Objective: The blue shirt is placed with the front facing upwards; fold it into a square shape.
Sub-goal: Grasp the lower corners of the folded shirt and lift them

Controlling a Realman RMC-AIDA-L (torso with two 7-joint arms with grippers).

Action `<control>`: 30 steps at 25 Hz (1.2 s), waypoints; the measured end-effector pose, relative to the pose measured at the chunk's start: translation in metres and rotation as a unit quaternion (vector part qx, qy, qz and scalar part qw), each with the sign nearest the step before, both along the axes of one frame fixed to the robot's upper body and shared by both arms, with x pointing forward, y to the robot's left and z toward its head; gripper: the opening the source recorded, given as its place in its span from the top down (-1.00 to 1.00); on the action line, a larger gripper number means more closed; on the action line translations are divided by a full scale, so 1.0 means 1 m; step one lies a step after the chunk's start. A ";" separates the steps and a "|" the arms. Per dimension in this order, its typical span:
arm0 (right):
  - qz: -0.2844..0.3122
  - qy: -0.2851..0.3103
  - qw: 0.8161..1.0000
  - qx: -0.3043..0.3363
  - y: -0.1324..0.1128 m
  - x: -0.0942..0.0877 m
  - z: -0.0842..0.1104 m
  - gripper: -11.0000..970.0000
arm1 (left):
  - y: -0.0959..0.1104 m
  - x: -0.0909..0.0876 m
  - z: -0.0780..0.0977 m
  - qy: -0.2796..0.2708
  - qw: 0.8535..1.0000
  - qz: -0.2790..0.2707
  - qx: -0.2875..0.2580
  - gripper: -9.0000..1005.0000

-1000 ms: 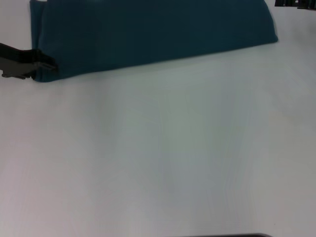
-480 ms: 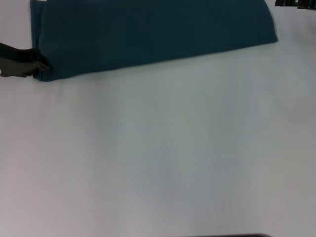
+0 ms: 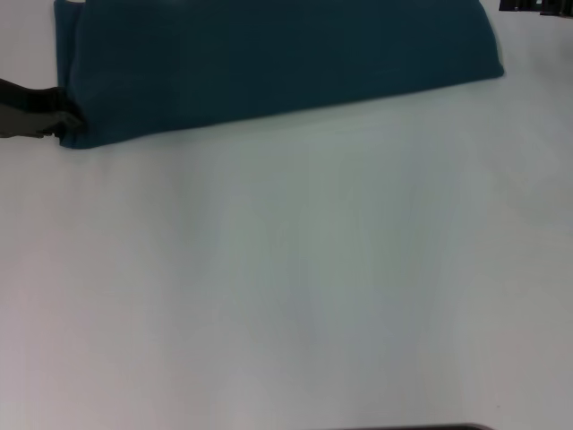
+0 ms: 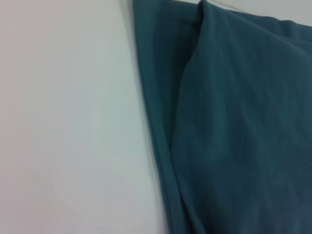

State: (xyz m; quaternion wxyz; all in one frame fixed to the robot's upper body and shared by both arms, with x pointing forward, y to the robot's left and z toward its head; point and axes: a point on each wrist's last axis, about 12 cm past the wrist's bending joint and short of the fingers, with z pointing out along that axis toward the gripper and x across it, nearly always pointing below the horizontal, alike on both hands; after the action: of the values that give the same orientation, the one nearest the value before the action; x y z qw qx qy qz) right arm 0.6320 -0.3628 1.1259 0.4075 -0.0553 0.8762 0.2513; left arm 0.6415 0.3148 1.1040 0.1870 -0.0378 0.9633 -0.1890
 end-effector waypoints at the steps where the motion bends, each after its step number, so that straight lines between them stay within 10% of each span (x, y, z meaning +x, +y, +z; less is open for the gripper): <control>1: 0.000 0.000 1.000 0.000 0.000 0.000 0.000 -0.92 | 0.001 0.000 0.000 0.000 1.000 0.002 0.000 0.48; 14: 0.001 0.000 1.000 0.001 0.000 0.000 0.000 -0.92 | 0.002 -0.001 -0.002 0.001 1.000 0.004 0.002 0.97; 30: -0.006 0.001 1.000 0.004 -0.002 -0.001 0.000 -0.92 | 0.004 -0.001 -0.003 -0.006 1.000 0.008 0.007 0.97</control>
State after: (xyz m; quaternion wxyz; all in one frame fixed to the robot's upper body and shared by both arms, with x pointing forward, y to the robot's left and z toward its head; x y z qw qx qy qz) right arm 0.6315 -0.3643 1.1257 0.4081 -0.0482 0.8759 0.2530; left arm 0.6404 0.3187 1.1005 0.1941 -0.0428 0.9631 -0.1812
